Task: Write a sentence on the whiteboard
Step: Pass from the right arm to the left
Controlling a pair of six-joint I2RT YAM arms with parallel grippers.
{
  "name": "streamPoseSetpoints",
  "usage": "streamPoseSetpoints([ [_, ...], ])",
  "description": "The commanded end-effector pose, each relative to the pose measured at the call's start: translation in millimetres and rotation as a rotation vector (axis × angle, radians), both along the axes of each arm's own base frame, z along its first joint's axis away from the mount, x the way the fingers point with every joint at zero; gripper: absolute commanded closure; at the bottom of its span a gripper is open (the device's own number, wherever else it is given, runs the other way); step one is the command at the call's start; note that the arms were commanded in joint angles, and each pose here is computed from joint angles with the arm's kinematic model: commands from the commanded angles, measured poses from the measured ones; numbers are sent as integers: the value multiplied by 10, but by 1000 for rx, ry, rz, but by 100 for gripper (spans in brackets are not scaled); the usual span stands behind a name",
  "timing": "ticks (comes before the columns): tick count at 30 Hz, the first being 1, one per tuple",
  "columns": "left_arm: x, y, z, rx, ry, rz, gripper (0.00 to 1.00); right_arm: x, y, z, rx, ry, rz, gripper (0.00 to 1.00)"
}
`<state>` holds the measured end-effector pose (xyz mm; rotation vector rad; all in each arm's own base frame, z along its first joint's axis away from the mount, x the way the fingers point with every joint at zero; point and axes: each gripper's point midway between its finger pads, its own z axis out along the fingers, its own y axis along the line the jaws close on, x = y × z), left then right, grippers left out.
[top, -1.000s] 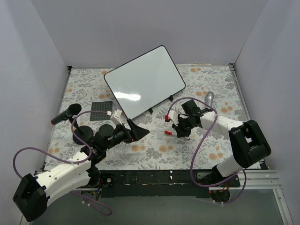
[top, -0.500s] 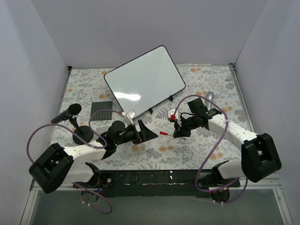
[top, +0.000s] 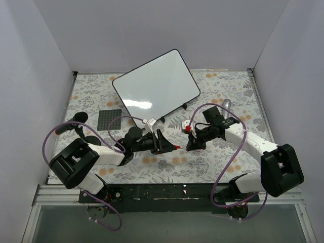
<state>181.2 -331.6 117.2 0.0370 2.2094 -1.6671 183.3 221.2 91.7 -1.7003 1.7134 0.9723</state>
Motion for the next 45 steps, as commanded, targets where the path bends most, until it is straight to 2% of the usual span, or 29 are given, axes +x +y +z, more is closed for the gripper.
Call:
streamPoseSetpoints([
  [1, -20, -141, 230, -67, -55, -61, 49, -20, 48, 124, 40, -16, 26, 99],
  [7, 0, -192, 184, -61, -46, -67, 57, -25, 51, 105, 37, -10, 31, 99],
  [8, 11, -211, 190, -60, -44, -68, 61, -24, 49, 107, 36, -11, 30, 99],
  [14, 34, -290, 162, -43, -36, -78, 62, -40, 49, 88, 34, -4, 36, 99],
  [17, 45, -308, 149, -34, -36, -77, 66, -41, 50, 82, 33, -6, 39, 99],
  [21, 31, -323, 155, -35, -38, -89, 77, -32, 48, 79, 30, -9, 36, 99],
  [25, 2, -306, 146, -30, -40, -95, 100, -28, 48, 86, 30, -12, 34, 99],
  [32, -56, -42, 287, -35, -155, -9, 100, -89, 20, 172, 62, 3, 56, 99],
  [33, -67, 16, 269, -27, -173, 9, 100, -93, 16, 202, 80, -15, 74, 39],
  [35, -171, 151, 307, -42, -220, 17, 100, -142, -10, 315, 142, -19, 87, 30],
  [37, -247, 225, 361, -59, -279, 9, 100, -211, -48, 377, 198, -58, 136, 27],
  [39, -368, 336, 427, -88, -335, 2, 100, -277, -70, 552, 308, -107, 169, 21],
  [40, -390, 374, 414, -81, -355, 5, 100, -335, -96, 584, 347, -177, 225, 17],
  [42, -456, 453, 545, -114, -422, 13, 100, -404, -90, 725, 430, -230, 253, 14],
  [45, -512, 544, 707, -154, -503, 34, 100, -445, -60, 876, 480, -210, 254, 11],
])
